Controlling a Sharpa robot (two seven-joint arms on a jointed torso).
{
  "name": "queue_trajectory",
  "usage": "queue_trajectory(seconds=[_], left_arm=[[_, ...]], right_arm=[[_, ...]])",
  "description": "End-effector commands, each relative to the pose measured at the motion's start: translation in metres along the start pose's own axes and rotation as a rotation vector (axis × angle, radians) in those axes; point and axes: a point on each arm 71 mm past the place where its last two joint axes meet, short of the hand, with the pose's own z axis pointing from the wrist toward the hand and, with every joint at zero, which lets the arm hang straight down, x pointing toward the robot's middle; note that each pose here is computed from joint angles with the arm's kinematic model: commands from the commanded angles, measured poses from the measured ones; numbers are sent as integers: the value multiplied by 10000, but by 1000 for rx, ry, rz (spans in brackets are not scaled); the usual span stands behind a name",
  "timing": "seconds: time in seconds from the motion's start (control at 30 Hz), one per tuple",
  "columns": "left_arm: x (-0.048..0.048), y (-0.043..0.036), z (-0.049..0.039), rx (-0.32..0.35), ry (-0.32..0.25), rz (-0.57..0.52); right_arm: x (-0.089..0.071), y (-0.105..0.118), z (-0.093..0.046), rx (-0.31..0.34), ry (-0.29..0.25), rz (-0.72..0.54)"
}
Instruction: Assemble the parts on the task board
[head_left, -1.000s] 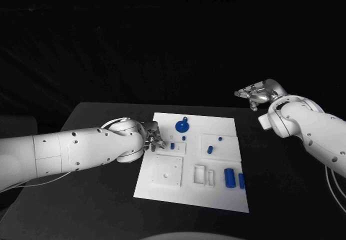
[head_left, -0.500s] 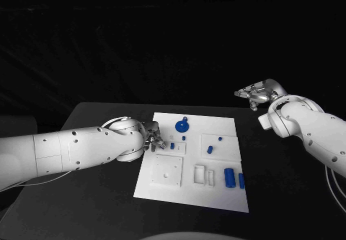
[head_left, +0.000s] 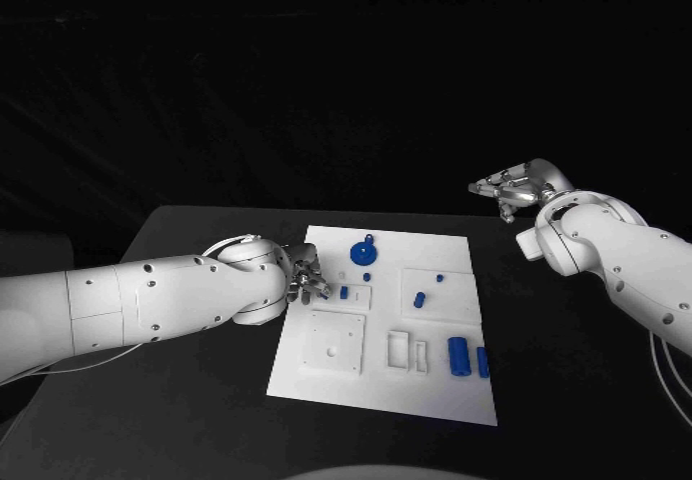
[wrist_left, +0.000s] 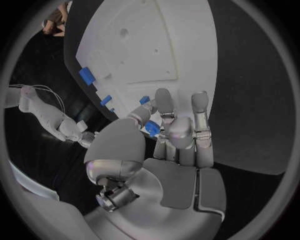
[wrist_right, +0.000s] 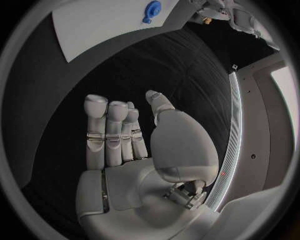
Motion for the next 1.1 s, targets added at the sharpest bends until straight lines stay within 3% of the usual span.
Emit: queue_trajectory(seconds=[0.03,0.3,1.1], left_arm=[[96,68,-2,-20,-1,-32],[67,81,-30,-9,-44,-93],[98,65,7,-37,-1,-64]], right_arm=[[6,1,-2,-6,12,-5],[-5,-10,-3,-4,11,-7],[-1,-16,-3,-2,13,-8]])
